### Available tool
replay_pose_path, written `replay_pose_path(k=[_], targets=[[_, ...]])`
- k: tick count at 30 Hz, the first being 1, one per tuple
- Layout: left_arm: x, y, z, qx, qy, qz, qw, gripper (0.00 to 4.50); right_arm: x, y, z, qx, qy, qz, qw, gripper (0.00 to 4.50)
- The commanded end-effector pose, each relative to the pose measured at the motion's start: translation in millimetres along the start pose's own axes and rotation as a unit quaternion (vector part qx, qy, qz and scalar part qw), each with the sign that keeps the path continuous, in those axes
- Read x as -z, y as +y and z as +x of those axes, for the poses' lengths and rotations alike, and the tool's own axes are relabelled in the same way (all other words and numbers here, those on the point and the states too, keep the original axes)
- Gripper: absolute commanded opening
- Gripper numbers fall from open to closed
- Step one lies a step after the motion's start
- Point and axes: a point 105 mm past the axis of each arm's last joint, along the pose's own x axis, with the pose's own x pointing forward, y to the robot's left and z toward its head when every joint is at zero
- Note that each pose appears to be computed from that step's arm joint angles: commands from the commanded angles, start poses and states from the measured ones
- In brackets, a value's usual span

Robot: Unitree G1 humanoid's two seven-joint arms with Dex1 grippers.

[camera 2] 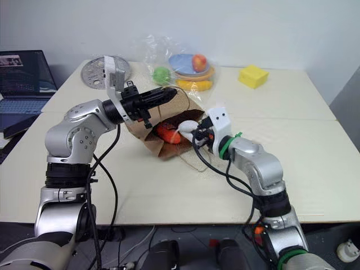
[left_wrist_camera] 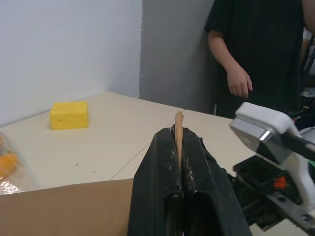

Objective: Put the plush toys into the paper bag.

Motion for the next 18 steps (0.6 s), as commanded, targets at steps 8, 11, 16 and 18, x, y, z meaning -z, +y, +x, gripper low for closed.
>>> replay_pose_path(k=[8, 11, 16, 18], targets=[[-21, -17, 2, 0.04, -0.021, 0.013, 0.999, 0.0, -24, 7, 45, -0.008, -0.051, 0.065, 0.997, 0.02], [-21, -19, 1, 0.044, -0.02, 0.011, 0.999, 0.0, -32, 7, 55, -0.002, -0.076, 0.107, 0.991, 0.02], [-20, -24, 0, 0.054, -0.016, 0.006, 0.998, 0.0, -31, 4, 69, 0.017, -0.083, 0.127, 0.988, 0.02], [-20, -26, -1, 0.059, -0.015, 0.003, 0.998, 0.0, -27, 5, 78, 0.026, -0.082, 0.161, 0.983, 0.02]])
